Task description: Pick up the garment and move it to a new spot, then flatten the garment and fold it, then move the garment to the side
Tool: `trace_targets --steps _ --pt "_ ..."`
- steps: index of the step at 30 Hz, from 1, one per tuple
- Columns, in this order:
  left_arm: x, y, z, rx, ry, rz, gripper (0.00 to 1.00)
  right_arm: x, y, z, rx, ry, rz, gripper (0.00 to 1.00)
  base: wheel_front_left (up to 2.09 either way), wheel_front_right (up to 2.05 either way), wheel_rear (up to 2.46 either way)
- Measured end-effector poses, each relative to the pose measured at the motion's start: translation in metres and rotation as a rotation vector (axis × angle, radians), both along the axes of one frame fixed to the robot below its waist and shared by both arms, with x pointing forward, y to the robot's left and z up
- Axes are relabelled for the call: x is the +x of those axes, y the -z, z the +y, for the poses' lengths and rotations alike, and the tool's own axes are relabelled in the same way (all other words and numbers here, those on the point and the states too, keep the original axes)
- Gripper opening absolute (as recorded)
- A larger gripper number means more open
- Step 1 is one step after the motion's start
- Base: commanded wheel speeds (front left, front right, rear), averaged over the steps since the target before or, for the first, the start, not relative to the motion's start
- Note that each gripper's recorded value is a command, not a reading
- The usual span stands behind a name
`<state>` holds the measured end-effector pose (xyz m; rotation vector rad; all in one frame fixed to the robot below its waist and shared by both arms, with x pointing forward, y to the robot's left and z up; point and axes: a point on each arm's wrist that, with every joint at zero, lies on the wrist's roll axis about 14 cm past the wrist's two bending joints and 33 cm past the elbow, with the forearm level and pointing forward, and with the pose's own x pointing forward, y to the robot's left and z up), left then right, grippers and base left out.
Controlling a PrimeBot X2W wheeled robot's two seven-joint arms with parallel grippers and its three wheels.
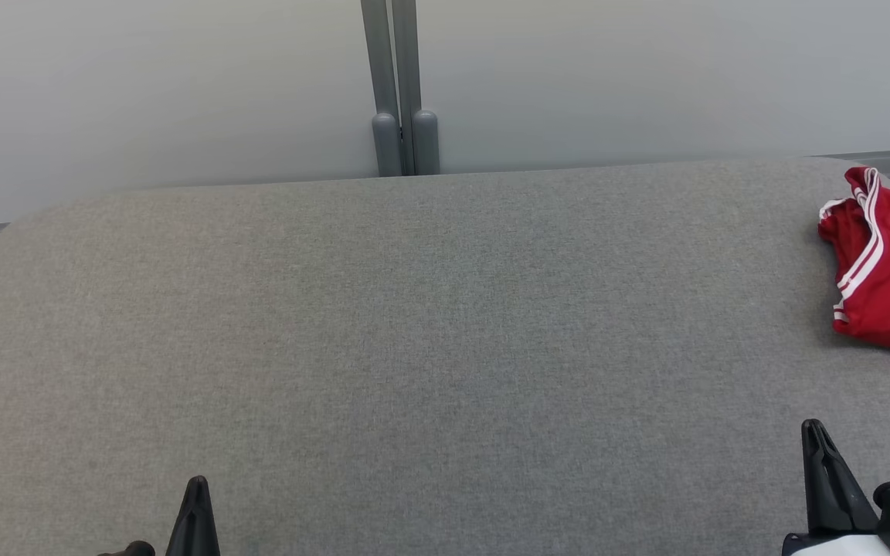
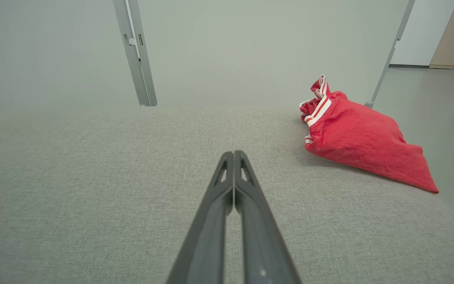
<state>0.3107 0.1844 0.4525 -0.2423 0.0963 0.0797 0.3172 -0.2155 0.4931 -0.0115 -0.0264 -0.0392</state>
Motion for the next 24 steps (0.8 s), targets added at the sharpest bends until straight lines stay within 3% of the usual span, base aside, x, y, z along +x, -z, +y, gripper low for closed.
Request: trace_targets --steps 24 --pt "0.019 -0.001 0.010 -0.401 -0.073 0.021 0.00 0.019 0.003 -0.005 0.482 0.056 0.006 0.00 0.00 0.00 0.00"
